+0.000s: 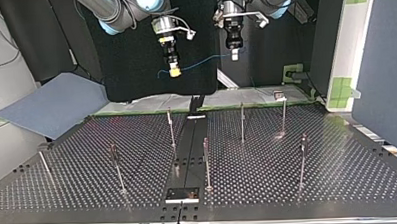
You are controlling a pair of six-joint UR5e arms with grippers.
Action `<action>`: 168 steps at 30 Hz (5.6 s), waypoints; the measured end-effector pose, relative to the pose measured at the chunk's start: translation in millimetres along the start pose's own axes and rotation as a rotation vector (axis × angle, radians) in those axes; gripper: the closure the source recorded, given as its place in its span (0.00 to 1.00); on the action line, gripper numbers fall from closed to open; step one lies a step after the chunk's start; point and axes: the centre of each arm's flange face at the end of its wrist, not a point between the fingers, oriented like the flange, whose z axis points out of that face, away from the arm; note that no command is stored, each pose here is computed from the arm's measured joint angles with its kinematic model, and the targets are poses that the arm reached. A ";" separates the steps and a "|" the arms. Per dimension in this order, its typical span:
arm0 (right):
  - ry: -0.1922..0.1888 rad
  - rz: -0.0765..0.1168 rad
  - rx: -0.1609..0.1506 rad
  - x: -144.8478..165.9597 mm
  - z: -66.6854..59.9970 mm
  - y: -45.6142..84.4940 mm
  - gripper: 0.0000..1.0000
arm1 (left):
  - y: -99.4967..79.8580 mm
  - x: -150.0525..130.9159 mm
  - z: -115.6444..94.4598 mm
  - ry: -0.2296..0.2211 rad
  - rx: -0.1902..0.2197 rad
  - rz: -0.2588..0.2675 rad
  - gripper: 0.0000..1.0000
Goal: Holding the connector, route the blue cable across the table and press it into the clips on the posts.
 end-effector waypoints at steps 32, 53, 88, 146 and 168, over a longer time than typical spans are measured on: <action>-0.066 -0.023 0.034 -25.4 -13.6 -14.3 1.00 | 0.3 -0.4 1.5 -0.003 -0.003 -0.002 1.00; -0.091 -0.031 0.040 -37.9 -17.4 -16.4 1.00 | 14.7 6.6 0.5 0.040 -0.029 0.037 1.00; -0.039 0.068 0.016 20.3 6.0 -15.6 1.00 | 39.5 -19.2 11.1 0.101 -0.134 0.008 1.00; 0.091 0.169 0.254 279.2 60.3 -60.8 1.00 | 82.7 -266.4 50.3 -0.149 -0.465 -0.171 1.00; -0.037 0.159 0.297 275.0 88.9 -99.4 1.00 | 123.1 -260.6 111.4 -0.199 -0.454 -0.187 1.00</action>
